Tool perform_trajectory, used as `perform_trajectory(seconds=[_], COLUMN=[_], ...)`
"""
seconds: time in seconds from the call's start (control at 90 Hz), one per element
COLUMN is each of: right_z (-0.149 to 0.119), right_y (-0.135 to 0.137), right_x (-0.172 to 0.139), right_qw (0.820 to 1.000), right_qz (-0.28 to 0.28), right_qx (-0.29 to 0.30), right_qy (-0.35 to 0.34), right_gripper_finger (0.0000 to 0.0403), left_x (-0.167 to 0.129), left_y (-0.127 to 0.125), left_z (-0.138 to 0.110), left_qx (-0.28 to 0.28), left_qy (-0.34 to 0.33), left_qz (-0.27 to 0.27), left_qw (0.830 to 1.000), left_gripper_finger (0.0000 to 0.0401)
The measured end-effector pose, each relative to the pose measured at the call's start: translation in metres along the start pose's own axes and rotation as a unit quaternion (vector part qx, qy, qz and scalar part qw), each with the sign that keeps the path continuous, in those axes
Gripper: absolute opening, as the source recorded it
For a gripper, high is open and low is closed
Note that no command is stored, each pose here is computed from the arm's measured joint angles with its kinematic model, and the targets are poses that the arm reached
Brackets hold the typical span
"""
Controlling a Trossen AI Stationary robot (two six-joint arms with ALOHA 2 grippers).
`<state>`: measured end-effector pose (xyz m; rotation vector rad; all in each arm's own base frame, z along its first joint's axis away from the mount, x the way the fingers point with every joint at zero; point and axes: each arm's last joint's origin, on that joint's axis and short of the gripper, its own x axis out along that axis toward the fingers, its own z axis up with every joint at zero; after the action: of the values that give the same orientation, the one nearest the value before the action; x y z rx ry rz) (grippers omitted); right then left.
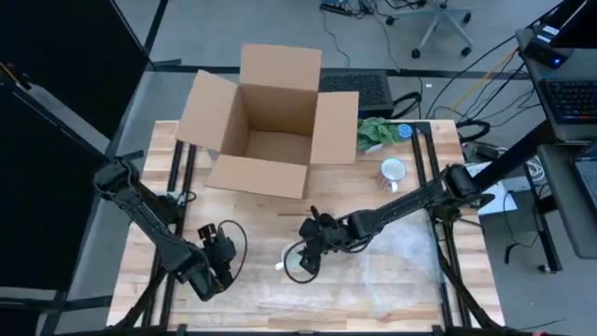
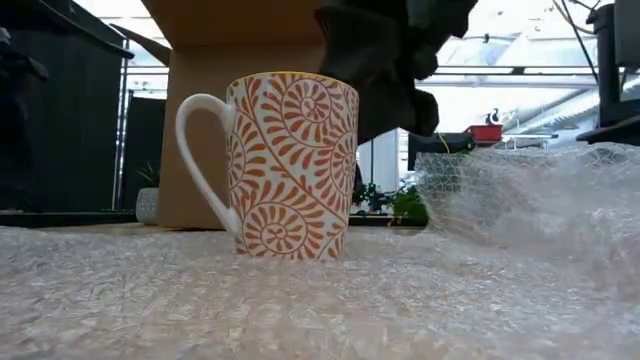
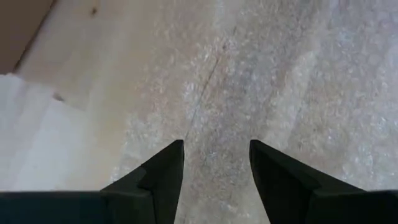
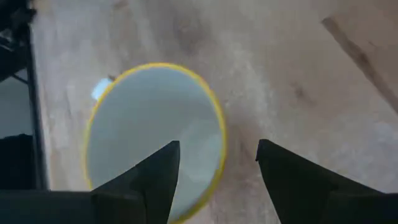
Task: Wrap mug
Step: Wrap the yellow mug with bubble wrap
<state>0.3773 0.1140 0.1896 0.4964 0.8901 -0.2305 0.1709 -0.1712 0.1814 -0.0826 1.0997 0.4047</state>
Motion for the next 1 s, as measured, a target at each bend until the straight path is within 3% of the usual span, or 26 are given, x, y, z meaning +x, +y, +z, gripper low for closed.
perform_trajectory(seconds=[0.2,0.478,0.6,0.789,1.0], right_z=[-0.002,-0.002,0.003,0.033,0.038], right_y=[-0.011,-0.013,-0.012,0.011,0.021], right_x=[0.017,0.021,0.011,-0.013,0.012], right_qw=[0.999,0.999,0.999,0.997,0.996], right_qz=[-0.025,-0.02,-0.019,0.028,0.031], right_qx=[-0.011,-0.035,-0.038,-0.056,-0.075], right_qy=[0.019,0.028,0.024,-0.036,-0.04], right_gripper_finger=[0.016,0.0013,0.0011,0.0005,0.0003], left_x=[0.0,0.0,0.0,0.0,0.0], left_y=[0.0,0.0,0.0,0.0,-0.001], left_z=[0.0,0.001,0.001,0.001,0.001], left_qx=[-0.002,-0.002,-0.002,-0.001,-0.004], left_qy=[-0.006,-0.007,-0.008,-0.008,-0.009], left_qz=[0.0,0.0,0.0,0.0,0.0], left_qw=[1.0,1.0,1.0,1.0,1.0], left_gripper_finger=[0.0171,0.0171,0.0171,0.0171,0.0171])
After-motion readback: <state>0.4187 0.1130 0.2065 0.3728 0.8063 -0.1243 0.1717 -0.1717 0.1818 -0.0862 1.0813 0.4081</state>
